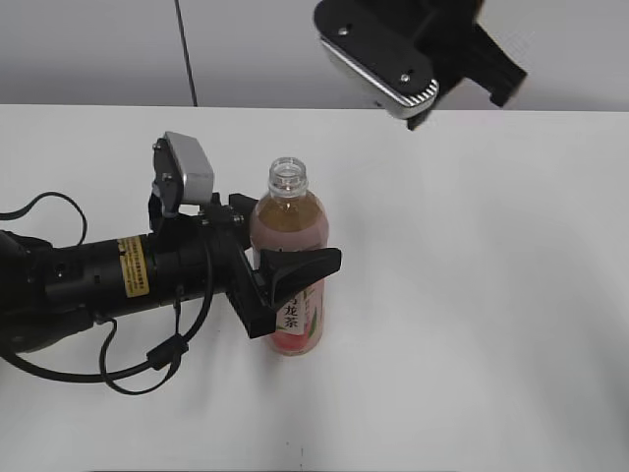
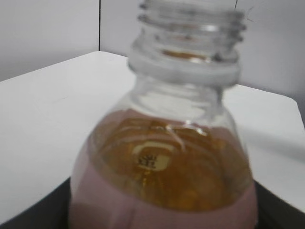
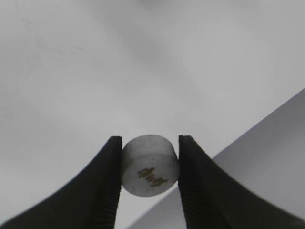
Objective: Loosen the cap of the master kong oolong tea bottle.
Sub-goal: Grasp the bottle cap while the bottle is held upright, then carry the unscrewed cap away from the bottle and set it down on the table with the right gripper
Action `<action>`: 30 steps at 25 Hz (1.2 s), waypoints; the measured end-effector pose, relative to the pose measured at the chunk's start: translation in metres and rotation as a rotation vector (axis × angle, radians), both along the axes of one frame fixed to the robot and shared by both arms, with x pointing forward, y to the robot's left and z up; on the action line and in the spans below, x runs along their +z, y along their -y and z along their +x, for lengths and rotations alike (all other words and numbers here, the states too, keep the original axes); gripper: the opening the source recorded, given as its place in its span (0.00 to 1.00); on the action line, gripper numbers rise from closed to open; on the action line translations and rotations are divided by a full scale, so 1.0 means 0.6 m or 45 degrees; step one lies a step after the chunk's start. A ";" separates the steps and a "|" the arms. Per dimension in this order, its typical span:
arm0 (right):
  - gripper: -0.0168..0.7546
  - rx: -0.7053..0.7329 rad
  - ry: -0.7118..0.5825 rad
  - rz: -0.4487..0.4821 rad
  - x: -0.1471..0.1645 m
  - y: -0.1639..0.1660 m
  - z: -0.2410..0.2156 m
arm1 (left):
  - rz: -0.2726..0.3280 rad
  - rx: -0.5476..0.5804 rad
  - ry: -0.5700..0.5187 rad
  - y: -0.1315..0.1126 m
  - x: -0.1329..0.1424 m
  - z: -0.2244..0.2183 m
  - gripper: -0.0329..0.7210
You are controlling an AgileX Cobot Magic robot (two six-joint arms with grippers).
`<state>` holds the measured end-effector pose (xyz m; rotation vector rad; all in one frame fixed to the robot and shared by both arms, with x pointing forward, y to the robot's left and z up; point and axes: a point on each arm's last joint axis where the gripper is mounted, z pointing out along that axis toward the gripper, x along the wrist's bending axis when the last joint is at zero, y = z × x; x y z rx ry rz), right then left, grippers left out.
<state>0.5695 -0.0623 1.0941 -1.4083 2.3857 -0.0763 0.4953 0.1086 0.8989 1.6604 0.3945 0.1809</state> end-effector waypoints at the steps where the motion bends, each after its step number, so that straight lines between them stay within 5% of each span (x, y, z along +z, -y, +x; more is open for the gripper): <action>1: 0.38 -0.148 -0.037 0.021 -0.010 0.020 0.011 | 0.000 0.000 0.000 0.000 0.000 0.000 0.62; 6: 0.38 -0.713 -0.247 0.039 -0.085 0.115 0.038 | -0.001 0.000 0.000 0.000 0.000 0.000 0.62; 10: 0.38 -0.972 -0.413 0.037 -0.137 0.164 0.032 | -0.001 0.000 0.000 0.000 0.000 0.000 0.62; 23: 0.38 -1.290 -0.563 0.136 -0.292 0.192 0.010 | -0.002 0.009 -0.002 0.000 0.000 0.001 0.62; 30: 0.69 -1.526 -0.529 0.212 -0.308 0.190 0.022 | -0.003 0.009 -0.001 0.000 0.000 0.001 0.62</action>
